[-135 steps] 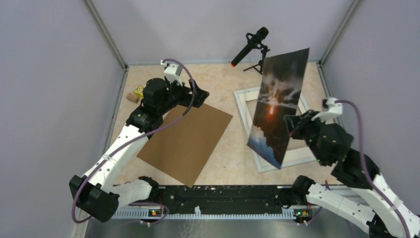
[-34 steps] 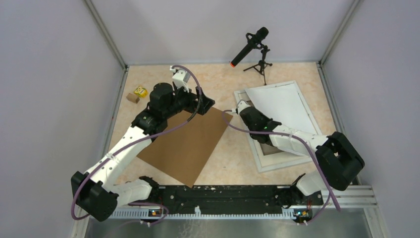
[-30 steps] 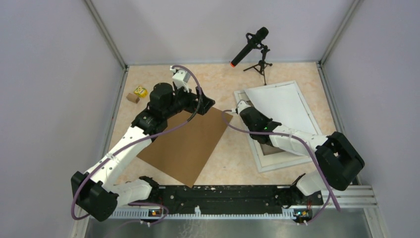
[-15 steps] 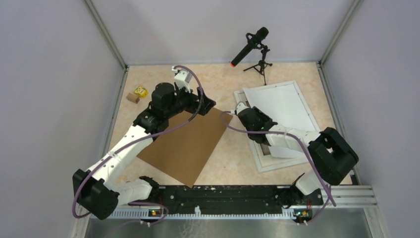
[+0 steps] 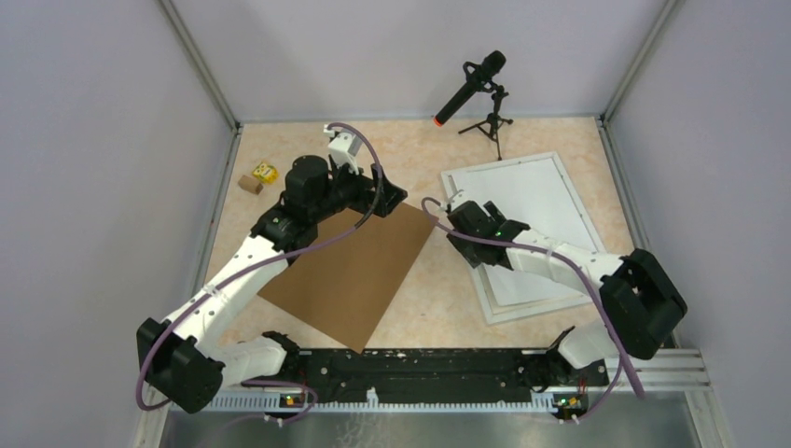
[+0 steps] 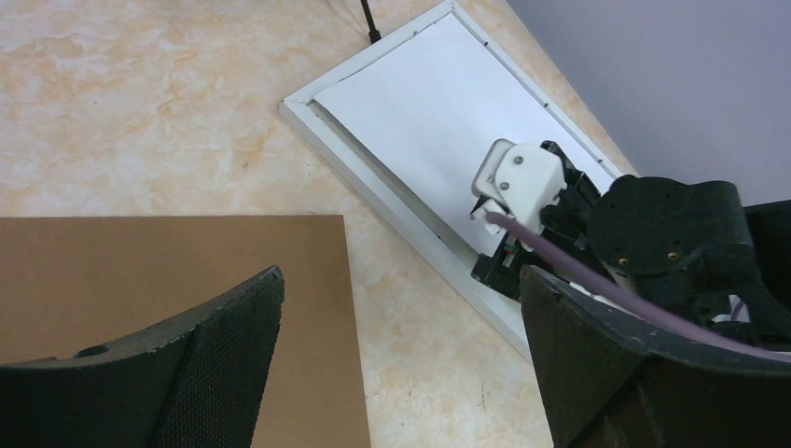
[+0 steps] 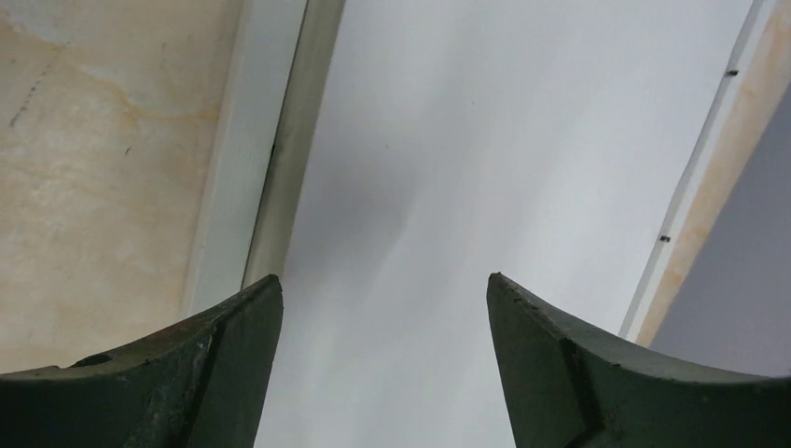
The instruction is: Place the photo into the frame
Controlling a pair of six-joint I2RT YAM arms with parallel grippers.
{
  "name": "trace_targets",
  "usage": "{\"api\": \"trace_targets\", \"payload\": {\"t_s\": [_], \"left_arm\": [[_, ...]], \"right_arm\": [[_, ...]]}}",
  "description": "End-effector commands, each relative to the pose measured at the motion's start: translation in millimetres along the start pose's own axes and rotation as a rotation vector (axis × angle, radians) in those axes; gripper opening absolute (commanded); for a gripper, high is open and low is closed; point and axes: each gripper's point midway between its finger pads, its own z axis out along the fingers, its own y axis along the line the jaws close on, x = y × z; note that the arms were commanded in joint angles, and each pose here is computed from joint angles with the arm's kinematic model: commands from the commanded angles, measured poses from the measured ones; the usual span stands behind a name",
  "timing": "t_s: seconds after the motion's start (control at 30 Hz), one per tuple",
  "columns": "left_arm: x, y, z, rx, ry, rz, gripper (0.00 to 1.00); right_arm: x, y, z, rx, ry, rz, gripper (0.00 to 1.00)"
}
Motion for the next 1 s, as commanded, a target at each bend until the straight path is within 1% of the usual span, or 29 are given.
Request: {"api": "trace_targets", "payload": {"t_s": [0.0, 0.17, 0.33, 0.43, 0.57, 0.7, 0.8, 0.9, 0.97], "left_arm": [[-7, -4, 2, 0.019, -0.037, 0.005, 0.98], [-6, -9, 2, 0.05, -0.029, -0.001, 0.98], [-1, -5, 7, 0.039, -0.01, -0.008, 0.98], [-1, -8, 6, 0.051, -0.011, -0.009, 0.98], [2, -3, 9, 0.033, -0.002, -0.008, 0.98], [6, -4, 11, 0.046, 0.013, -0.012, 0.99], [9, 0, 14, 0.031, 0.021, -0.012, 0.98], [16, 8, 19, 0.007, 0.042, -0.008, 0.99], [19, 16, 23, -0.032, 0.05, 0.006, 0.98]], "right_arm": [[-9, 8, -29, -0.091, -0.039, 0.204, 0.79], [-9, 10, -34, -0.114, -0.068, 0.316, 0.79], [-4, 2, -20, -0.105, -0.053, 0.491, 0.78], [-11, 6, -16, -0.155, -0.076, 0.61, 0.77], [-17, 18, -14, -0.288, -0.077, 0.771, 0.76], [-30, 32, -22, -0.408, -0.094, 0.808, 0.76], [-44, 41, -33, -0.497, -0.125, 0.904, 0.76], [-62, 59, -47, -0.659, -0.162, 1.05, 0.76], [-75, 68, -56, -0.763, -0.194, 1.1, 0.76]]}}
